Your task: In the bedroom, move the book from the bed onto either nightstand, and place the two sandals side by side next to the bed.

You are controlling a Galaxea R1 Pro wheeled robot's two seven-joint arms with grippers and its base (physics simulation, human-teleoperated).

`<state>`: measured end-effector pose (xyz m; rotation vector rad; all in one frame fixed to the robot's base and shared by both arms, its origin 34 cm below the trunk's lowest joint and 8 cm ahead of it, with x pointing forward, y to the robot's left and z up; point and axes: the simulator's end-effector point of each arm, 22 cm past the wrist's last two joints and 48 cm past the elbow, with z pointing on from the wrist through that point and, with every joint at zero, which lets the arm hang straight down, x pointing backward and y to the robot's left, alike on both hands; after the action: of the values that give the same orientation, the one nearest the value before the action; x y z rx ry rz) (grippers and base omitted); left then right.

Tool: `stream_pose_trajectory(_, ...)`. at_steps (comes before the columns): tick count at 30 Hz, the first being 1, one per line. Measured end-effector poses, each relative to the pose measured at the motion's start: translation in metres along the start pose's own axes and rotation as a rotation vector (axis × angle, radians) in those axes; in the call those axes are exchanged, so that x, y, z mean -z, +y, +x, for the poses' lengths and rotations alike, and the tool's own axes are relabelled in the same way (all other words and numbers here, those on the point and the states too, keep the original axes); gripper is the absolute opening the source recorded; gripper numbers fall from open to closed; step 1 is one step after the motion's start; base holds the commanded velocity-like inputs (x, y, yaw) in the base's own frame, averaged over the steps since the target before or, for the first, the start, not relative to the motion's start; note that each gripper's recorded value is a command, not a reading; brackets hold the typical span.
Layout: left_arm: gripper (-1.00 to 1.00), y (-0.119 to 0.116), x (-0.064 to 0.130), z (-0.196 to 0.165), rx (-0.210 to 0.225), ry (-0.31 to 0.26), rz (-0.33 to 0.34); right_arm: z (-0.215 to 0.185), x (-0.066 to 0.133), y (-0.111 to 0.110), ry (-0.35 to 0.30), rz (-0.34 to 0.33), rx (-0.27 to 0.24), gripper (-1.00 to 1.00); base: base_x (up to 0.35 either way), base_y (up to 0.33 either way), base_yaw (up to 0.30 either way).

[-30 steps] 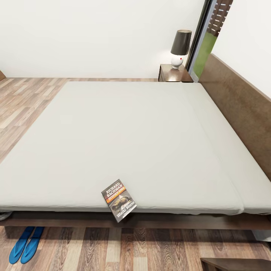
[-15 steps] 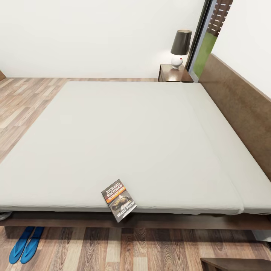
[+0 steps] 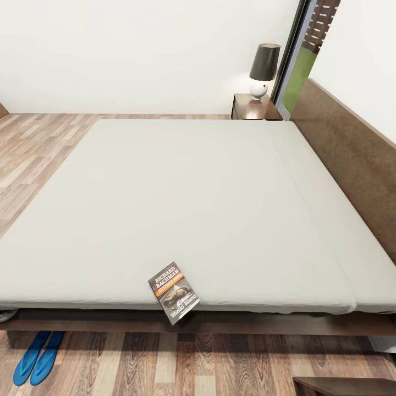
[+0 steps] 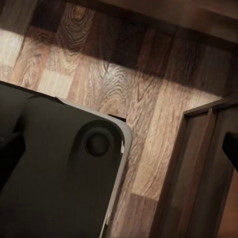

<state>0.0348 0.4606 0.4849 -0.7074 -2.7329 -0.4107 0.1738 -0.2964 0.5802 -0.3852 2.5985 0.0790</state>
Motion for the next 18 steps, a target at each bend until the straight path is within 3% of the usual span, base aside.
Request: stream_pose_trajectory(18, 1.00, 0.000, 0.000, 0.000, 0.000, -0.001, 0.000, 0.000, -0.011, 0.016, 0.036, -0.052, -0.025, 1.00, 0.000, 0.000, 0.000)
